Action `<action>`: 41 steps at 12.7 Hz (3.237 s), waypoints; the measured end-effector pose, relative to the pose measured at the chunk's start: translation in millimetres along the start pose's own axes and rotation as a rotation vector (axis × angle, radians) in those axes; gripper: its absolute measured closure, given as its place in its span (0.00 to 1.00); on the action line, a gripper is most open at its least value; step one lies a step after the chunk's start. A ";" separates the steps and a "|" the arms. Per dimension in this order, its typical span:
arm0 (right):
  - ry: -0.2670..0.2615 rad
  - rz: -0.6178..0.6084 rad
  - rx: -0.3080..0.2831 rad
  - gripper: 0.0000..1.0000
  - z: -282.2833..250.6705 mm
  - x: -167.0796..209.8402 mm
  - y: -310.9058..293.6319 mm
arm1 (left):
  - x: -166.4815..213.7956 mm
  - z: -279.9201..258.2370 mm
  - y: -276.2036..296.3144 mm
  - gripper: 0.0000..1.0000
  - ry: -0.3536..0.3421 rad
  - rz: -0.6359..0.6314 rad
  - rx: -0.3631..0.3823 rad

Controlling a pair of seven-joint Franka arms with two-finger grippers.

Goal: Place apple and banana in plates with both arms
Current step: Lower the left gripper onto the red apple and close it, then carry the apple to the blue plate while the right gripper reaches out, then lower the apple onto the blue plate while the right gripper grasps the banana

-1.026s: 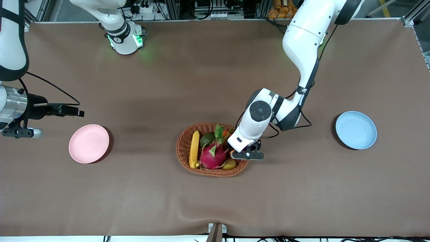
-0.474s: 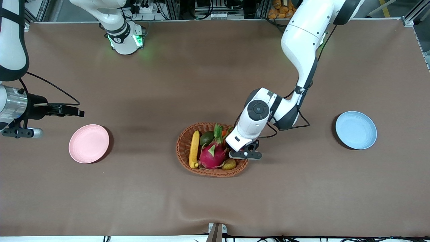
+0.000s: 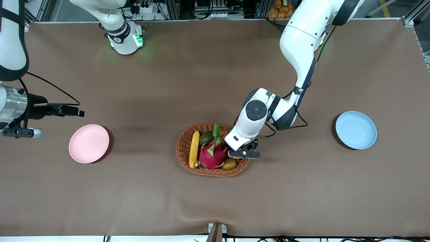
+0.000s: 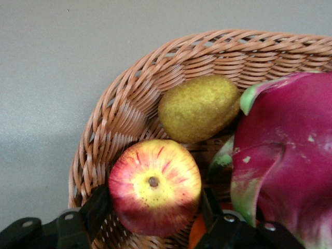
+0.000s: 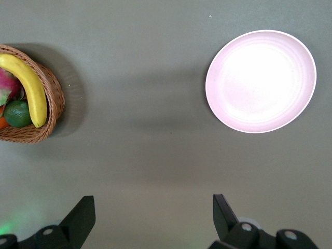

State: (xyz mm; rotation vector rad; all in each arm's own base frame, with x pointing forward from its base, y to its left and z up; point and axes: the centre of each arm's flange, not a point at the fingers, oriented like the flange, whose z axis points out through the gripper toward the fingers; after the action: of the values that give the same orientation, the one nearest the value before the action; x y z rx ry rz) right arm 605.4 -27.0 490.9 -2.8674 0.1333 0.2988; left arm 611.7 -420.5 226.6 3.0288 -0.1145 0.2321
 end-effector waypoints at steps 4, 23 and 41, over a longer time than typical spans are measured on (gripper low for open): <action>0.000 0.000 0.000 0.00 0.0 0.0 0.0 | 1.7 -1.9 0.9 0.29 0.009 0.003 -0.002; 0.212 -0.188 -0.030 0.00 83.4 52.8 -159.5 | 34.8 -173.2 -283.5 0.30 -0.182 0.199 0.086; 0.605 -0.286 0.059 0.00 288.0 81.4 -324.2 | -78.8 -81.7 -569.8 0.30 -0.245 0.414 0.025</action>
State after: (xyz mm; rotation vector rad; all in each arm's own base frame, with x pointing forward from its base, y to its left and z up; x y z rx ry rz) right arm 667.6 355.1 279.2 -2.7693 -0.1554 -0.6172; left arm 569.1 158.8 240.3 3.0106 -0.7632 -0.1120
